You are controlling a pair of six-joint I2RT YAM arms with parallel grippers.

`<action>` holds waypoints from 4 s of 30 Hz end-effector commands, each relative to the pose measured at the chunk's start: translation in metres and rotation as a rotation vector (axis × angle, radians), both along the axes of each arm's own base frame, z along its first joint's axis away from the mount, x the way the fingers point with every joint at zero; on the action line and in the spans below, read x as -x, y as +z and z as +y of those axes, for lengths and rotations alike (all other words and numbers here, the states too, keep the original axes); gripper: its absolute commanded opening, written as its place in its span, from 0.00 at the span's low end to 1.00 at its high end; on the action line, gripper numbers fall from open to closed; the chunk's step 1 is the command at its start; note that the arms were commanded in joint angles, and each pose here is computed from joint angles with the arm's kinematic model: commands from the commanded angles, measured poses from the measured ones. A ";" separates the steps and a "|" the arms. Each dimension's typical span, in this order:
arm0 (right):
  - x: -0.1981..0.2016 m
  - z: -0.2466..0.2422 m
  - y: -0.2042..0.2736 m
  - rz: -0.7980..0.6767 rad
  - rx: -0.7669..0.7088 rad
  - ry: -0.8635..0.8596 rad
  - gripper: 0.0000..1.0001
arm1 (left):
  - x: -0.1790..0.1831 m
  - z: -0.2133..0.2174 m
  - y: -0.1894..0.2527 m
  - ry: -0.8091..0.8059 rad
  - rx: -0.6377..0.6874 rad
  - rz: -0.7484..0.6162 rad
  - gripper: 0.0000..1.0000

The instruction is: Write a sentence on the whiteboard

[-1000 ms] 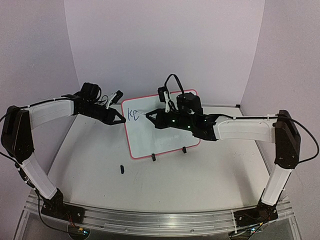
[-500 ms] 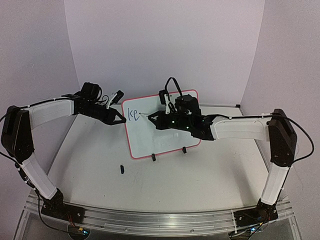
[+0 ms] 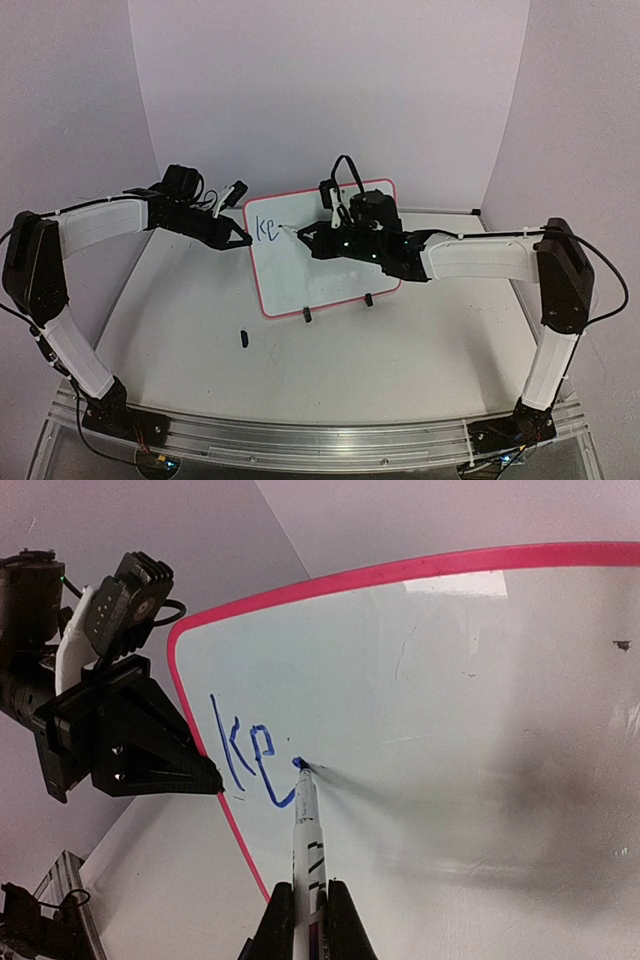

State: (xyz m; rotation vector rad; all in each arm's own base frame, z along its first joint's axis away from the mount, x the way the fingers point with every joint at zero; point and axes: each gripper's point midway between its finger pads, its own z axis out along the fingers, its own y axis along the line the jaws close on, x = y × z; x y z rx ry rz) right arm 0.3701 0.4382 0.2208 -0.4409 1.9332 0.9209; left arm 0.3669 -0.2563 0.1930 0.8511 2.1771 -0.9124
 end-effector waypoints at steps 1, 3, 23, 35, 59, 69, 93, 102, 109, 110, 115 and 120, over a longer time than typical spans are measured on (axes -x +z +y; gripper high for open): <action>-0.010 -0.019 0.014 -0.026 -0.010 -0.087 0.00 | 0.006 -0.004 -0.015 -0.021 -0.073 0.010 0.00; -0.011 -0.020 0.017 -0.032 -0.013 -0.094 0.00 | 0.006 -0.004 -0.015 -0.020 -0.074 0.011 0.00; -0.014 -0.015 0.032 -0.069 -0.039 -0.071 0.00 | 0.007 -0.005 -0.017 -0.025 -0.078 0.013 0.00; -0.013 -0.010 0.036 -0.080 -0.066 -0.054 0.00 | 0.008 -0.006 -0.018 -0.030 -0.084 0.014 0.00; -0.010 0.006 0.015 -0.020 -0.055 0.020 0.00 | 0.008 -0.007 -0.018 -0.030 -0.088 0.014 0.00; -0.003 -0.002 -0.003 0.022 -0.032 0.014 0.00 | 0.008 -0.007 -0.018 -0.029 -0.090 0.012 0.00; 0.004 -0.020 0.039 -0.069 -0.061 -0.015 0.00 | 0.009 -0.007 -0.018 -0.030 -0.093 0.007 0.00; 0.003 -0.019 0.044 -0.087 -0.066 -0.018 0.00 | 0.009 -0.008 -0.019 -0.031 -0.095 0.010 0.00; -0.006 -0.015 0.036 -0.081 -0.054 -0.026 0.00 | 0.009 -0.007 -0.020 -0.029 -0.100 0.011 0.00; -0.007 -0.014 0.035 -0.079 -0.052 -0.028 0.00 | 0.009 -0.007 -0.020 -0.029 -0.101 0.010 0.00; -0.013 -0.013 0.026 -0.058 -0.040 -0.037 0.00 | 0.009 -0.007 -0.020 -0.030 -0.101 0.010 0.00; -0.014 -0.018 0.014 -0.042 -0.018 -0.058 0.00 | 0.009 -0.007 -0.020 -0.028 -0.102 0.011 0.00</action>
